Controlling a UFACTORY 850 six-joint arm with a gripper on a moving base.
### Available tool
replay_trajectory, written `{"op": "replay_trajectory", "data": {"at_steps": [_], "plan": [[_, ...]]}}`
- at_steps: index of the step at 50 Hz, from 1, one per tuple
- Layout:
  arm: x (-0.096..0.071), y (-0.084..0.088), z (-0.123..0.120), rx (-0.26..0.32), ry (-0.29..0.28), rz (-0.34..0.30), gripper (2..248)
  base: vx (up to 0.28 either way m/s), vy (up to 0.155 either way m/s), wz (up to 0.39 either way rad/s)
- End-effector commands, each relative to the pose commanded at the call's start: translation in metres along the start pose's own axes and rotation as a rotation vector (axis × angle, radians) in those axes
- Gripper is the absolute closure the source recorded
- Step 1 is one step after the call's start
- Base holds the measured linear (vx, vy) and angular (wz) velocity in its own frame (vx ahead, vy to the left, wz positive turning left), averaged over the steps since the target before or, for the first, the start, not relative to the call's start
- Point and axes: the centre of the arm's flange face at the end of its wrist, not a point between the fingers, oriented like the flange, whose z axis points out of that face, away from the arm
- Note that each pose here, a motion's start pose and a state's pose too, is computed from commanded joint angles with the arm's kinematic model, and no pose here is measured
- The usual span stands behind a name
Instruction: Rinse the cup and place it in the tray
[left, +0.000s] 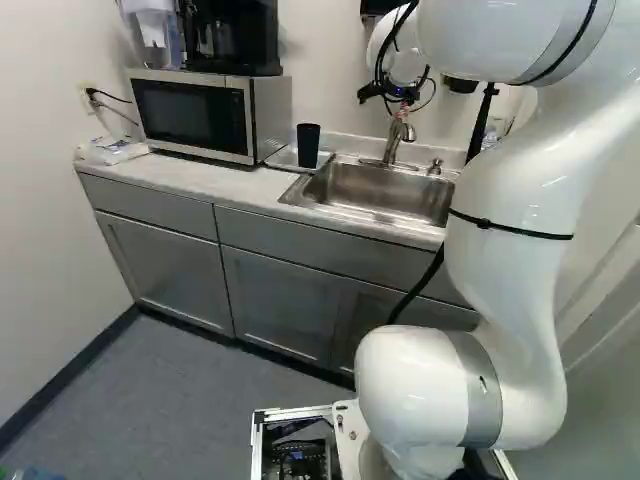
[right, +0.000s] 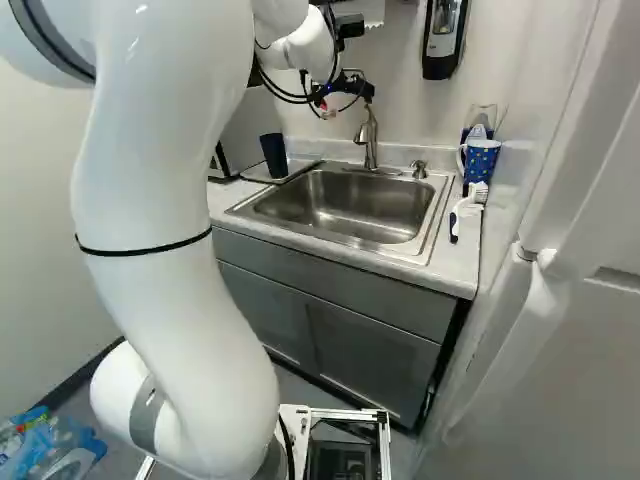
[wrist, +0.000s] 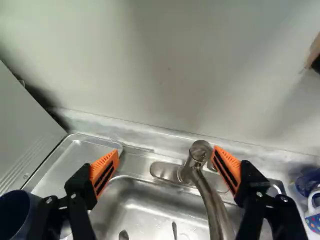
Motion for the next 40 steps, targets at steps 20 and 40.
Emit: {"op": "replay_trajectory", "data": {"at_steps": [20, 40], "plan": [[0.007, -0.003, -0.005, 0.002, 0.094, -0.002, 3, 0.0, 0.0, 0.0], [-0.005, -0.021, -0.032, 0.029, 0.086, -0.015, 3, 0.0, 0.0, 0.0]]}}
